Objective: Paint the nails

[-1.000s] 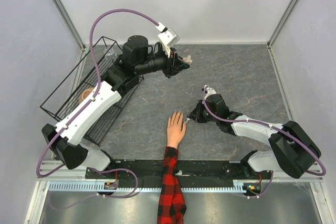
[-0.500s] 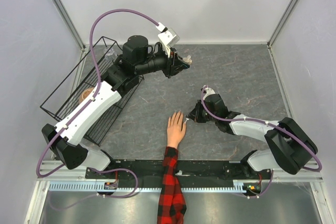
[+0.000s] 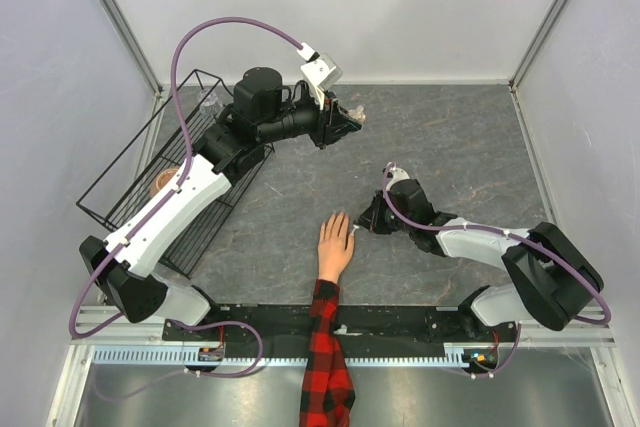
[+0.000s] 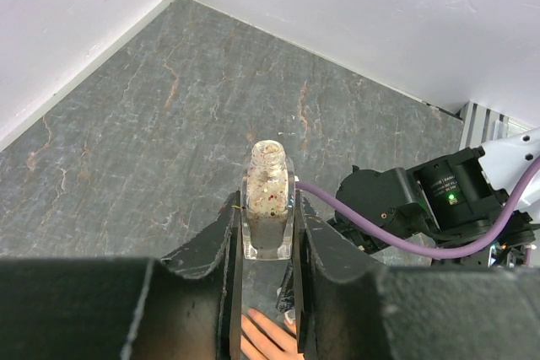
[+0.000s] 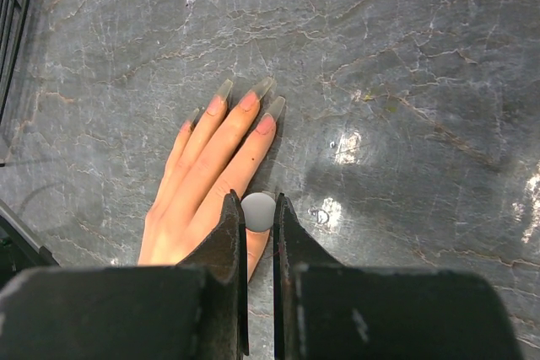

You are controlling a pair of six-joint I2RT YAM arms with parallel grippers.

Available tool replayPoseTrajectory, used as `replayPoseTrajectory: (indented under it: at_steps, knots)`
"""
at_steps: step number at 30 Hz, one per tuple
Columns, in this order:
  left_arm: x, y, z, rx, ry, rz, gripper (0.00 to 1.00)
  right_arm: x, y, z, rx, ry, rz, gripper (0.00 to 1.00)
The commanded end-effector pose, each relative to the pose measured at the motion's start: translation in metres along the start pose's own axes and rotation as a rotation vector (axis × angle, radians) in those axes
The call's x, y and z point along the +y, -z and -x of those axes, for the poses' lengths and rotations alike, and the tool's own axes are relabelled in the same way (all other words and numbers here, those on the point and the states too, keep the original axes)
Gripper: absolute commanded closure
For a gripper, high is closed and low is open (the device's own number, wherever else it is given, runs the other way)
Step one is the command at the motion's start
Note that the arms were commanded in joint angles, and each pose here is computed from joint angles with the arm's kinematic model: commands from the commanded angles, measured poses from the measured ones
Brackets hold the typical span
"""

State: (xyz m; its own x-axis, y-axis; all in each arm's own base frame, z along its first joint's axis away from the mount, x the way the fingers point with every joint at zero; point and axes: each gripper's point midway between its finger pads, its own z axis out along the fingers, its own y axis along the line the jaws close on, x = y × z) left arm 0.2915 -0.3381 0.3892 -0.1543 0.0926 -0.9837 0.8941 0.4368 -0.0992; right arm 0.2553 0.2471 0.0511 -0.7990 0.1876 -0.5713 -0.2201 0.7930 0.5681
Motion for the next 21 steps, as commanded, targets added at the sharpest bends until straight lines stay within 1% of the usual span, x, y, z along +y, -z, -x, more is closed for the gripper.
replayPoseTrajectory:
  at_steps: [1, 21]
  knots:
    - [-0.0054, 0.0085, 0.0263, -0.063, -0.036, 0.002, 0.98, 0.0168, -0.0044, 0.0176, -0.043, -0.001, 0.056, 1.0]
    - [-0.0033, 0.009, 0.0253, -0.058, -0.04, 0.011, 0.98, 0.0148, -0.0086, 0.02, -0.044, 0.0, 0.038, 1.0]
